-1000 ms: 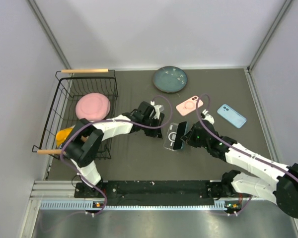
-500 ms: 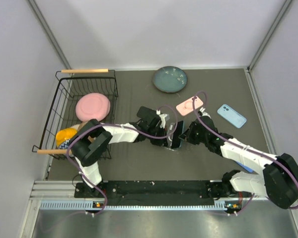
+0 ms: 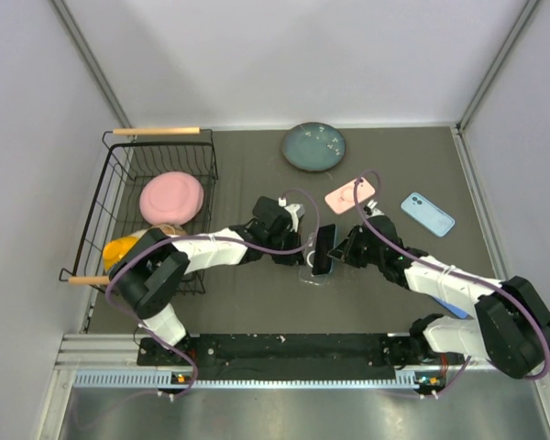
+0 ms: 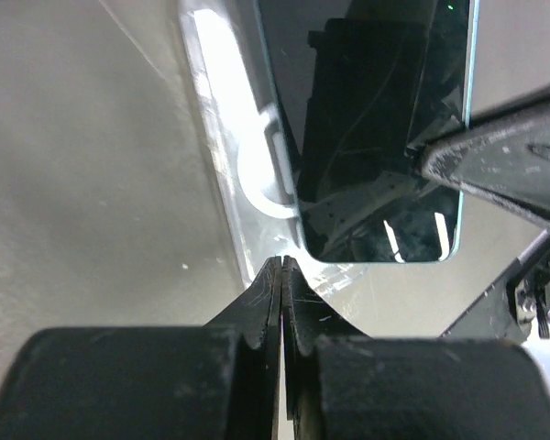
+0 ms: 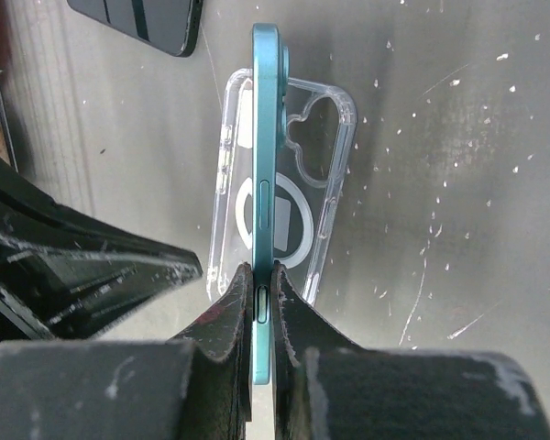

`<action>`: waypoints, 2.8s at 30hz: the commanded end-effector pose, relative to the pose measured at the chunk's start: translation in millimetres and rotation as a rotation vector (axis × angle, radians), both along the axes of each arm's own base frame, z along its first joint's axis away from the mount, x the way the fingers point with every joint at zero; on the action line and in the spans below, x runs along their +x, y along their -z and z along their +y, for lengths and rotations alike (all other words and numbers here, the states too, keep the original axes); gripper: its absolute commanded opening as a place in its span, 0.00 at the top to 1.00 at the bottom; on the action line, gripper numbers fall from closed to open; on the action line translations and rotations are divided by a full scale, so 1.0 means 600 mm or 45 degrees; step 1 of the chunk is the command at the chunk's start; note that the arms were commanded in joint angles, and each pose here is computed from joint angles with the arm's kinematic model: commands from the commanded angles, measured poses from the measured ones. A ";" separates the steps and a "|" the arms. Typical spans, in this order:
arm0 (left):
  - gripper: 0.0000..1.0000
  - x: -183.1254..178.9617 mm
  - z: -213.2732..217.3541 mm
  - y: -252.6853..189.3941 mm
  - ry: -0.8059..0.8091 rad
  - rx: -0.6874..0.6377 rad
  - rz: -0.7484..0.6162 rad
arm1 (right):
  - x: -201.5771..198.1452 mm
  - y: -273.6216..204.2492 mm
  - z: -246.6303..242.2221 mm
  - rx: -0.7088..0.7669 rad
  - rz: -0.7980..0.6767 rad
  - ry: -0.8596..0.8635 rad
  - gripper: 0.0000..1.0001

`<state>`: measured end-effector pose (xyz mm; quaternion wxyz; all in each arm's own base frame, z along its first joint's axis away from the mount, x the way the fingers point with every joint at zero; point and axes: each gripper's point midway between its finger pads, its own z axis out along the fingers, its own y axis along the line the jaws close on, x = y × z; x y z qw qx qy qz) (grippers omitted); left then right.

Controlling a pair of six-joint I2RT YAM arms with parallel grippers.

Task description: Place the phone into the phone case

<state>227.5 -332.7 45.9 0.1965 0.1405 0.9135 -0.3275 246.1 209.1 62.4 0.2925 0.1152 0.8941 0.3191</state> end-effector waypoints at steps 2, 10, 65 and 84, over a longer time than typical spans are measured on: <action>1.00 0.043 0.018 -0.001 -0.075 0.117 -0.075 | -0.002 -0.003 -0.003 0.020 -0.028 -0.025 1.00; 1.00 0.073 0.054 0.001 -0.094 0.213 -0.156 | -0.015 -0.034 0.010 0.100 -0.010 -0.061 1.00; 1.00 -0.107 -0.016 0.051 0.058 -0.032 0.144 | -0.063 0.076 -0.013 0.105 0.114 -0.018 1.00; 0.80 -0.058 0.021 -0.021 -0.106 0.081 -0.027 | -0.057 0.039 -0.030 0.034 0.061 0.011 0.57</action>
